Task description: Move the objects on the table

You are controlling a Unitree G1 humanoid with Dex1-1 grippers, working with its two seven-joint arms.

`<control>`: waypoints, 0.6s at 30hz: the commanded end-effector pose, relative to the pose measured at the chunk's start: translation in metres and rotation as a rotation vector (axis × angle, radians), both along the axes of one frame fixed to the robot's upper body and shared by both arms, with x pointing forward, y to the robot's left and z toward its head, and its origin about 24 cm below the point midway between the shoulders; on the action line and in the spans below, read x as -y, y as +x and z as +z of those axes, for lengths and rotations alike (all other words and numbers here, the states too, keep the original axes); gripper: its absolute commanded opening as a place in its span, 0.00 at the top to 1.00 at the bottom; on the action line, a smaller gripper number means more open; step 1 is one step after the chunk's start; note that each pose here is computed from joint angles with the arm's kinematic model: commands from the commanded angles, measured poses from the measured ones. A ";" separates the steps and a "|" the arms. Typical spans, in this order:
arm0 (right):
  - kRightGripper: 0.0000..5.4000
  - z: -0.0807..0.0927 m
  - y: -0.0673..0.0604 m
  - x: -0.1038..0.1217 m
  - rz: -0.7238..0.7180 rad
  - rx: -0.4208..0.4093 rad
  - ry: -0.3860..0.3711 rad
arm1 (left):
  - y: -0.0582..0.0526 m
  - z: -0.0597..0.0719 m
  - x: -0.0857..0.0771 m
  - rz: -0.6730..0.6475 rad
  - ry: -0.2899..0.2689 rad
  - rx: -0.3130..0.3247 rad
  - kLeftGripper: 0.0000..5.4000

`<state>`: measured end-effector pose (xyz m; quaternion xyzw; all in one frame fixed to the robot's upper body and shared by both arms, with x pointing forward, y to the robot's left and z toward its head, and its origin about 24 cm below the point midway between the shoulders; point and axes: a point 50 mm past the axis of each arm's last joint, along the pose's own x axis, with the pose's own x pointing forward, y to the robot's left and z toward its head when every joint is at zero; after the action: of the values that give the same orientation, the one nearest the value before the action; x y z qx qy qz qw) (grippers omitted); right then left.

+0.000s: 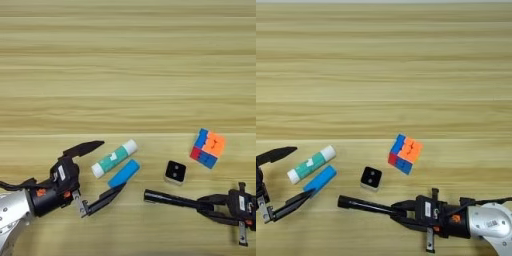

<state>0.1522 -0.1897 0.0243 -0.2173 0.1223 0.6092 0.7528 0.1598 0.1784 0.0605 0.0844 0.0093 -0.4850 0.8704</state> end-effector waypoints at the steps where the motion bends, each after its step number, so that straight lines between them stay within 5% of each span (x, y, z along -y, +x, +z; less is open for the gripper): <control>1: 0.84 -0.003 0.002 0.008 -0.038 -0.015 -0.028 | 0.002 0.002 0.001 -0.006 0.002 0.012 0.00; 18: 0.84 0.012 0.011 0.017 -0.168 0.044 0.120 | 0.007 0.004 -0.001 -0.017 0.003 0.022 0.00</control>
<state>0.1624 -0.2054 0.0325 -0.1828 0.0996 0.5531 0.8067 0.1644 0.1778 0.0634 0.0894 0.0003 -0.4881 0.8682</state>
